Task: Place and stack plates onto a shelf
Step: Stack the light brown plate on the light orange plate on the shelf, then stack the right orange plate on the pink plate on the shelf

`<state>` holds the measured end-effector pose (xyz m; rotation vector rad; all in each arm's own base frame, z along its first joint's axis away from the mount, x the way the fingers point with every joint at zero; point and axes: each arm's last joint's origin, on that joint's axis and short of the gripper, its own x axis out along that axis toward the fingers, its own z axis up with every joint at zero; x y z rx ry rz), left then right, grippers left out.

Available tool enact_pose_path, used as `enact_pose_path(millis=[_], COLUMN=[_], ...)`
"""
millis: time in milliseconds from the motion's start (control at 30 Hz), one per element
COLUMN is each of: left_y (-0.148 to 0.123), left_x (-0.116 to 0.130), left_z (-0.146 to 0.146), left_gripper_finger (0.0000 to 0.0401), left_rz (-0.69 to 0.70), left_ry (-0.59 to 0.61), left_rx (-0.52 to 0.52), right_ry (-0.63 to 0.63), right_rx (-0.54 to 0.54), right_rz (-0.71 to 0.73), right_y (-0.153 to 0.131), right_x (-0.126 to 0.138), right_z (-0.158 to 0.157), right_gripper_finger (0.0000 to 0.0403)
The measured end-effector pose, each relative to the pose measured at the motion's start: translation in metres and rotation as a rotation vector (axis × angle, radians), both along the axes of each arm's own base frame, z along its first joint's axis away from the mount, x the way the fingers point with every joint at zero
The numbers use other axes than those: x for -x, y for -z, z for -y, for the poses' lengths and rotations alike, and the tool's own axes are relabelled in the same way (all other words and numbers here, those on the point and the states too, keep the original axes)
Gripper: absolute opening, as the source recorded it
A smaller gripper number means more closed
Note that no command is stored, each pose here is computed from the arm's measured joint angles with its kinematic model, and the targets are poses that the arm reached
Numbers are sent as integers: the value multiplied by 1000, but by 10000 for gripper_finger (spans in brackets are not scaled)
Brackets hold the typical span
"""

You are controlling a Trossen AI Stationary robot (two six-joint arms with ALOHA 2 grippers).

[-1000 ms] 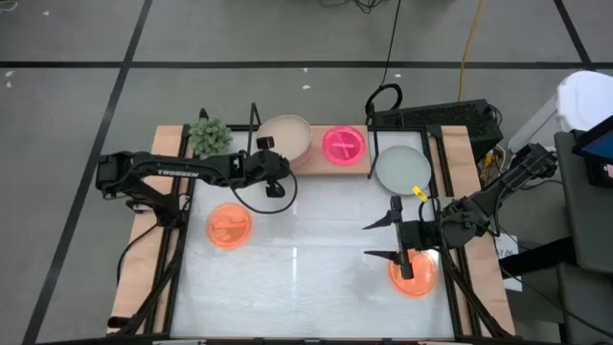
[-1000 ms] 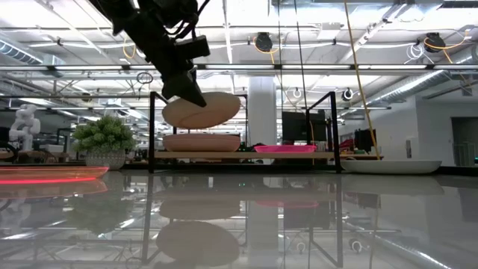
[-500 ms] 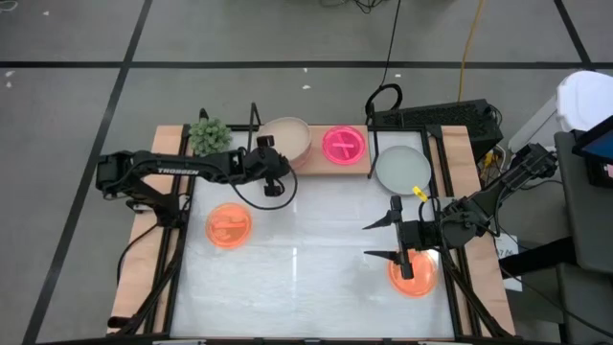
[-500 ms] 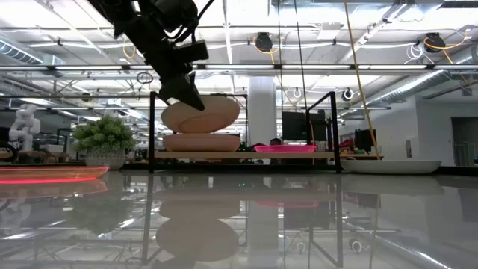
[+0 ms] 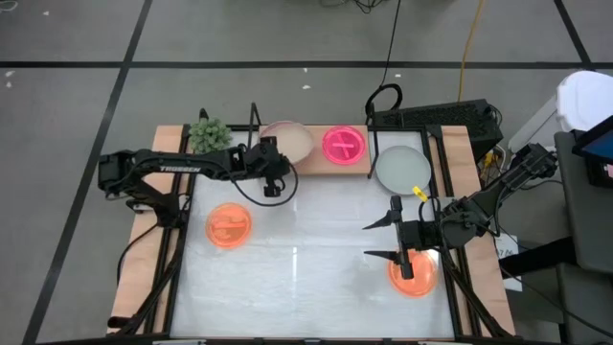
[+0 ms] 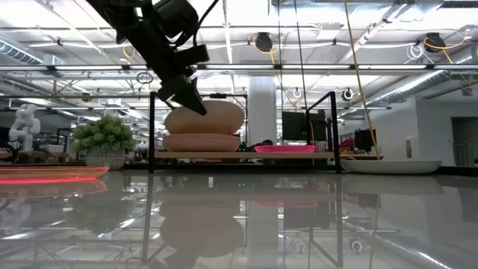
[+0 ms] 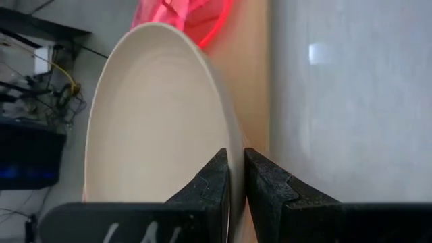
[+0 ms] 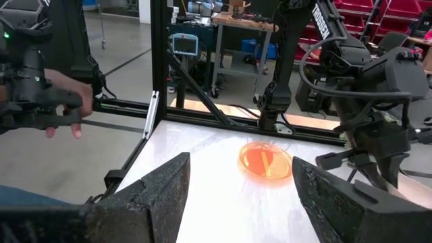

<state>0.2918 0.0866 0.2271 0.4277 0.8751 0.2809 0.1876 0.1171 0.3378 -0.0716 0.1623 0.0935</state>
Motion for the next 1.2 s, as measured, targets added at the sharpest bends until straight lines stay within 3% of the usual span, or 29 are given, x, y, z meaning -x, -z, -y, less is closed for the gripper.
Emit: enact_pose_path(millis=[267, 667, 900, 1200], left_y=[1, 0, 0, 1], left_x=[-1, -2, -4, -7], left_z=[2, 3, 12, 28], left_gripper_finger=[47, 139, 154, 154], left_rz=[-25, -1, 18, 86], left_ry=[36, -2, -22, -110], left_rx=[-28, -28, -14, 119], right_ry=[0, 0, 0, 5], right_rx=[0, 6, 7, 3], right_rz=[0, -8, -10, -46], right_y=[0, 1, 1, 5], right_x=[0, 0, 0, 1], right_z=[0, 0, 0, 1], right_gripper_finger=[240, 240, 240, 240])
